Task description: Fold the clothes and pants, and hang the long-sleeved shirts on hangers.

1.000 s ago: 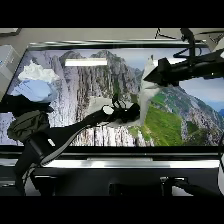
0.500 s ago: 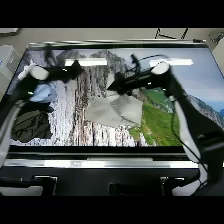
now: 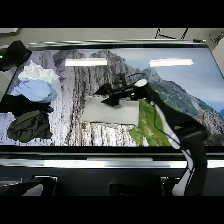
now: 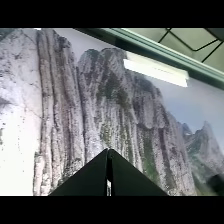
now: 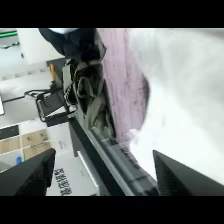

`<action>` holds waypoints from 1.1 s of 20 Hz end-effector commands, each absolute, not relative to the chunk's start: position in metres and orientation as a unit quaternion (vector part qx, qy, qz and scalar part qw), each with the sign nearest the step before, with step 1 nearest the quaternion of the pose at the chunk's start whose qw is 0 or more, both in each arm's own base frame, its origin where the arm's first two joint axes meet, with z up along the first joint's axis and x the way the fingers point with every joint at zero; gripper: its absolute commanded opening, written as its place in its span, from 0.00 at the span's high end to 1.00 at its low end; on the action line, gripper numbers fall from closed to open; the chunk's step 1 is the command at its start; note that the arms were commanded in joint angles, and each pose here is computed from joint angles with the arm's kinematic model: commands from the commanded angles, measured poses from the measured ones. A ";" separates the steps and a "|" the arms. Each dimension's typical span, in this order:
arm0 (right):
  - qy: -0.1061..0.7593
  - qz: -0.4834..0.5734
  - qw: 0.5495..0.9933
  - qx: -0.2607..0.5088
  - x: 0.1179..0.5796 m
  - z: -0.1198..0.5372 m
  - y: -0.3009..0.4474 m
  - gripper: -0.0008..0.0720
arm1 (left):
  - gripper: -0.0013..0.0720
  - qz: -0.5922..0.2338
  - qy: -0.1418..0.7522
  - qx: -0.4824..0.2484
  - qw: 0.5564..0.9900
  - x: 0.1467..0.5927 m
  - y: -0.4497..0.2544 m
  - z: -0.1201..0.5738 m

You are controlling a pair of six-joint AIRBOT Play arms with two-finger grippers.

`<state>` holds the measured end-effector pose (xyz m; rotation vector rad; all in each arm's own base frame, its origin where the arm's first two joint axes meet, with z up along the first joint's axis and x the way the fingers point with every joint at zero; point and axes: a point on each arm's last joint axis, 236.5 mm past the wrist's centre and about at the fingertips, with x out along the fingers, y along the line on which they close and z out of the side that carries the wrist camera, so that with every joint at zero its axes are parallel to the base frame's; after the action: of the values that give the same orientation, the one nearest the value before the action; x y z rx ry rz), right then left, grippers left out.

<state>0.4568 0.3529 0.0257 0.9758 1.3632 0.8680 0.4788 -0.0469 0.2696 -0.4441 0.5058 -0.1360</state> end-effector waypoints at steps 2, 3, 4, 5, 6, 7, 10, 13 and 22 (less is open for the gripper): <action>0.676 0.214 0.651 0.272 0.446 -0.005 0.156 0.03 | 0.96 -0.070 0.264 -0.181 0.945 0.461 -0.044 0.271; 0.707 0.148 0.651 0.235 0.432 -0.020 0.104 0.06 | 0.96 -0.072 0.270 -0.178 0.944 0.459 -0.045 0.269; 0.729 0.100 0.639 0.223 0.417 -0.033 0.069 0.06 | 0.96 -0.073 0.274 -0.176 0.942 0.458 -0.046 0.267; 0.740 0.085 0.624 0.236 0.406 -0.043 0.059 0.07 | 0.96 -0.073 0.275 -0.176 0.942 0.458 -0.046 0.267; 0.743 0.091 0.610 0.262 0.399 -0.055 0.065 0.08 | 0.96 -0.074 0.275 -0.176 0.942 0.458 -0.046 0.267; 0.732 0.112 0.608 0.284 0.399 -0.065 0.079 0.14 | 0.96 -0.075 0.275 -0.178 0.942 0.458 -0.047 0.267; 0.672 0.181 0.618 0.366 0.415 -0.081 0.135 0.15 | 0.96 -0.077 0.274 -0.183 0.941 0.457 -0.049 0.268; 0.675 0.226 0.594 0.375 0.406 -0.095 0.169 0.15 | 0.96 -0.088 0.273 -0.196 0.938 0.456 -0.055 0.271; 0.580 0.289 0.667 0.368 0.471 -0.020 0.103 0.94 | 0.96 -0.094 0.273 -0.199 0.936 0.456 -0.060 0.271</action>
<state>0.4424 0.1445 -0.0605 0.8268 1.4310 0.6257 0.4561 -0.0586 0.2704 -0.4040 0.5604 -0.1887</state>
